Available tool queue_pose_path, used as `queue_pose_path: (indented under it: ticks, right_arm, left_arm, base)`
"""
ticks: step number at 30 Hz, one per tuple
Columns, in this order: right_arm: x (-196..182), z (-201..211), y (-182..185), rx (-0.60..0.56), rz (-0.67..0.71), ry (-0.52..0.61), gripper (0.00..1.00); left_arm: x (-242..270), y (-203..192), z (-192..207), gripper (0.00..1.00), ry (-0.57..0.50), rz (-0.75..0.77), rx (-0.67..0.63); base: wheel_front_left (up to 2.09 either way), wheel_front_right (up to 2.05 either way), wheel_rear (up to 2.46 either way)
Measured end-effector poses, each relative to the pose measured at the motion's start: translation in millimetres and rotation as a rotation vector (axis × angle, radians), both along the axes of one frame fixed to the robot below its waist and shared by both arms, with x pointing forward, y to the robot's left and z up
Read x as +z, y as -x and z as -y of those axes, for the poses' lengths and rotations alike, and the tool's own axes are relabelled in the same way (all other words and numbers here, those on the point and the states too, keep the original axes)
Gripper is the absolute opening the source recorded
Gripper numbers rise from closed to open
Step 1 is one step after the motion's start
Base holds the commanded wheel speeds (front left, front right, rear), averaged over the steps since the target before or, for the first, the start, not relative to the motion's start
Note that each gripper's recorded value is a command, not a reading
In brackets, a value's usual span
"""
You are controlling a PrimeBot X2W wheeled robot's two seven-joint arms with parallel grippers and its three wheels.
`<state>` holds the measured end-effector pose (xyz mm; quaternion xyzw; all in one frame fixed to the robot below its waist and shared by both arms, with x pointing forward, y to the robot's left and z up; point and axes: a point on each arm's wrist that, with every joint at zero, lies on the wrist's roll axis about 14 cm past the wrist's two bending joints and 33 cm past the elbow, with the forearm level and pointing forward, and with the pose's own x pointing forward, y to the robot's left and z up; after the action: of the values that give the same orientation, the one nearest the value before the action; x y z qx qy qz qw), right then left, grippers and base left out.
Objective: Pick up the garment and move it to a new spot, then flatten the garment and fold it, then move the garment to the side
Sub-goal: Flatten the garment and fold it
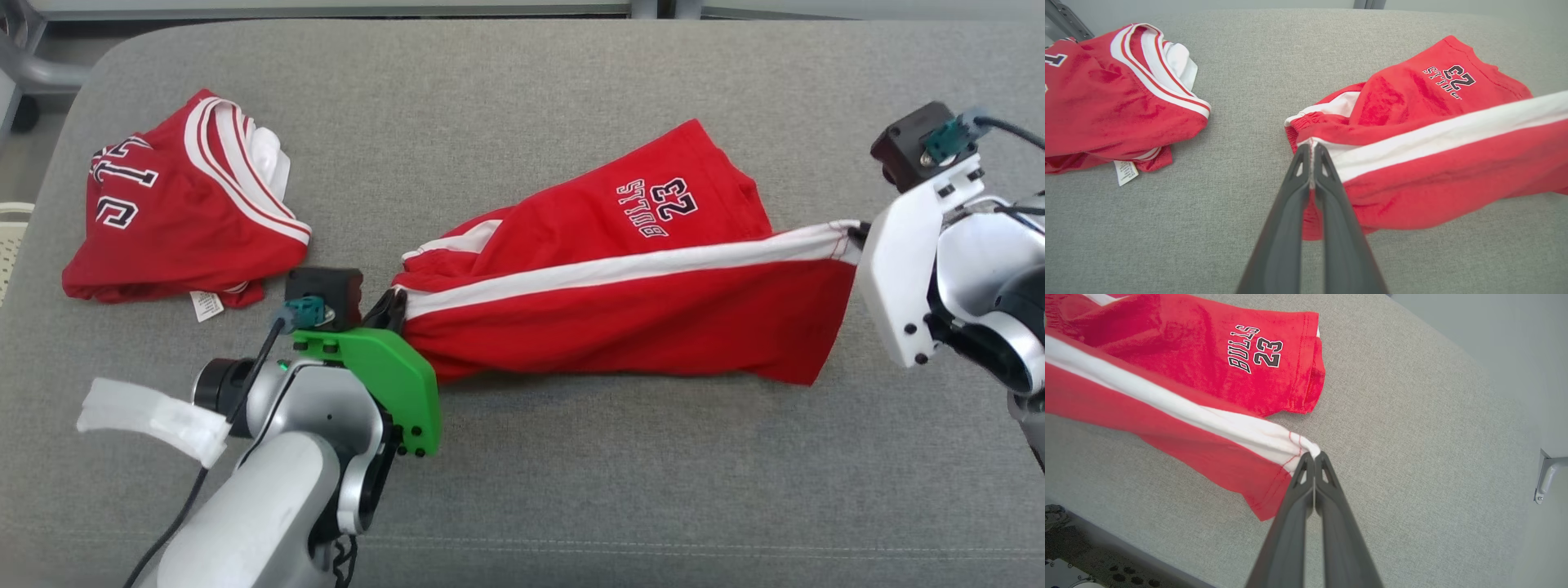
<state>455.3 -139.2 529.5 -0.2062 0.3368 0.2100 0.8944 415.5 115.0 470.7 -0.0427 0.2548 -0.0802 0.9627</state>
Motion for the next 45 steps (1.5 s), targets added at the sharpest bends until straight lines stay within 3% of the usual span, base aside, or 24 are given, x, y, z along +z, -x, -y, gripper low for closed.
queue_pose_path:
  ticks: [16,35,45]
  right_arm:
    - [-4.5,-31.1,-100.0,0.046,0.152,0.010,0.00]
    - [1.9,-49.6,-146.3,0.044,0.239,-0.053,0.00]
    - [-31.7,-61.8,-162.7,0.083,0.230,-0.044,0.00]
  left_arm:
    - [-7.2,-59.9,2.6,0.00,0.035,-0.023,0.077]
    - [-27.3,-91.9,-13.3,0.00,0.048,-0.051,0.152]
    - [-40.7,-101.6,-13.1,0.00,0.055,-0.067,0.171]
  base:
    - [0.00,0.00,0.00]
    - [0.00,0.00,0.00]
    - [0.00,0.00,0.00]
